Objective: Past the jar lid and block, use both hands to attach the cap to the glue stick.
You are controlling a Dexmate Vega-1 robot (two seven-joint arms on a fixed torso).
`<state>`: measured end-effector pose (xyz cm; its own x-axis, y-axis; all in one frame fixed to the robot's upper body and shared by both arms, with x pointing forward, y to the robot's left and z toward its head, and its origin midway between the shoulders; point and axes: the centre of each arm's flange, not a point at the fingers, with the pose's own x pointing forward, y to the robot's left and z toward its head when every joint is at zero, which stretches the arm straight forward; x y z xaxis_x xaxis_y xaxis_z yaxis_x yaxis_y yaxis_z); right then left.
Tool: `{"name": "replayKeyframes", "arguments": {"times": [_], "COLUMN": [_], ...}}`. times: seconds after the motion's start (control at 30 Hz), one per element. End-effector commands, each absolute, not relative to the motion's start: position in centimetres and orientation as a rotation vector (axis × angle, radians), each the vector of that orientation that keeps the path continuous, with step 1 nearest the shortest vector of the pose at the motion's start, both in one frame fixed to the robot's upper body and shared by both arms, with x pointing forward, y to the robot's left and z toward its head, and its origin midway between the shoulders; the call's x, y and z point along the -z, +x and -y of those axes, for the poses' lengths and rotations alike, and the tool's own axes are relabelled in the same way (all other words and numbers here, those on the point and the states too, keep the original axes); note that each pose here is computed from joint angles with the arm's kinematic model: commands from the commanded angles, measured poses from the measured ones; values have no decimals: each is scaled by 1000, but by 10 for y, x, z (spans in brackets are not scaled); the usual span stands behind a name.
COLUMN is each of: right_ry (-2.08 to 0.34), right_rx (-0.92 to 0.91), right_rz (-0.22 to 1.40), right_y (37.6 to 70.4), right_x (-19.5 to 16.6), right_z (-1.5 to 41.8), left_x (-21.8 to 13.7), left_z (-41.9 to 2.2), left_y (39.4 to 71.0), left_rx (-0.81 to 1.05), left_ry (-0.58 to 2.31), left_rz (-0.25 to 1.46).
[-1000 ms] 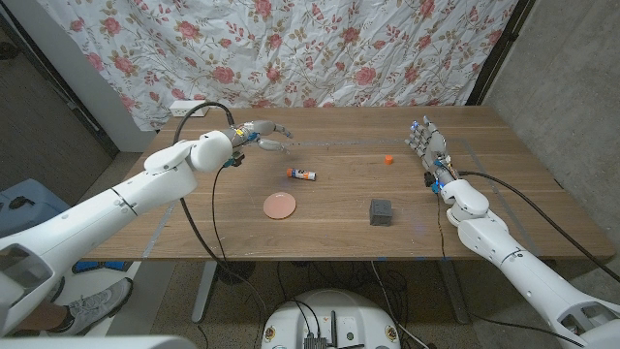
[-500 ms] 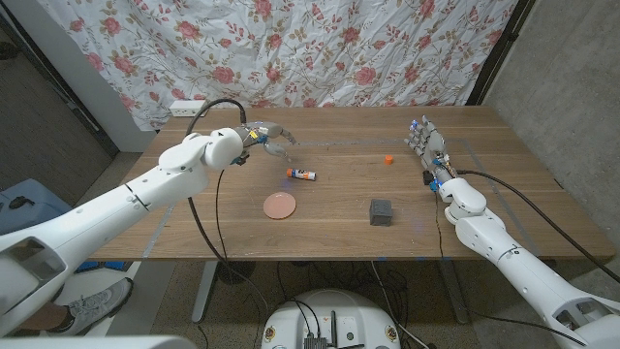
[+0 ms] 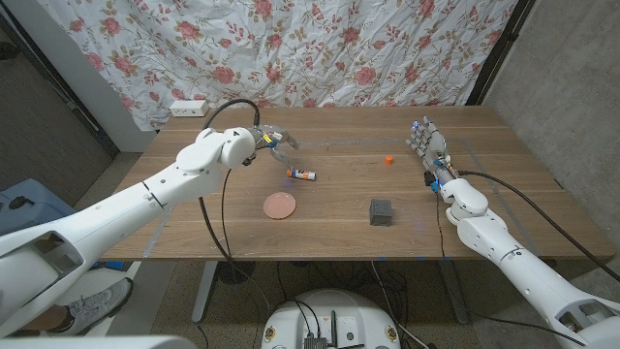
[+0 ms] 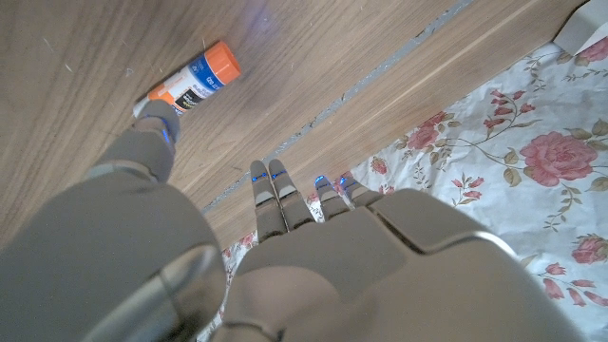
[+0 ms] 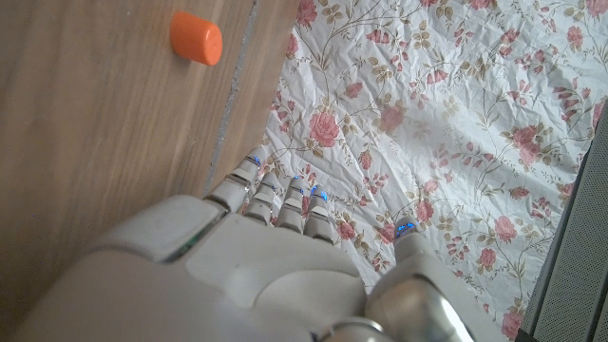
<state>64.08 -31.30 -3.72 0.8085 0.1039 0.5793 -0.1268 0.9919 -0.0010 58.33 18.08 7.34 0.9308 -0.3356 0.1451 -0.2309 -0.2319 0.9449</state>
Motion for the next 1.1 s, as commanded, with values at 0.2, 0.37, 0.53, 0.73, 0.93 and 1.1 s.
{"name": "replayKeyframes", "arguments": {"times": [0.2,0.37,0.53,0.73,0.93,1.1], "right_ry": [46,48,49,53,55,59], "right_rx": [-123,-122,-120,-120,-119,-120], "right_rz": [607,606,605,603,601,596], "right_y": [640,640,640,640,641,642], "right_x": [41,41,41,42,43,45], "right_z": [313,312,312,311,310,310], "left_x": [-61,-55,-49,-43,-37,-31], "left_z": [-158,-152,-150,-147,-149,-149], "left_y": [588,592,596,600,606,611], "left_rx": [78,82,72,66,65,70], "left_ry": [1928,1933,1926,1907,1879,1866], "left_rz": [368,359,365,384,389,388]}}
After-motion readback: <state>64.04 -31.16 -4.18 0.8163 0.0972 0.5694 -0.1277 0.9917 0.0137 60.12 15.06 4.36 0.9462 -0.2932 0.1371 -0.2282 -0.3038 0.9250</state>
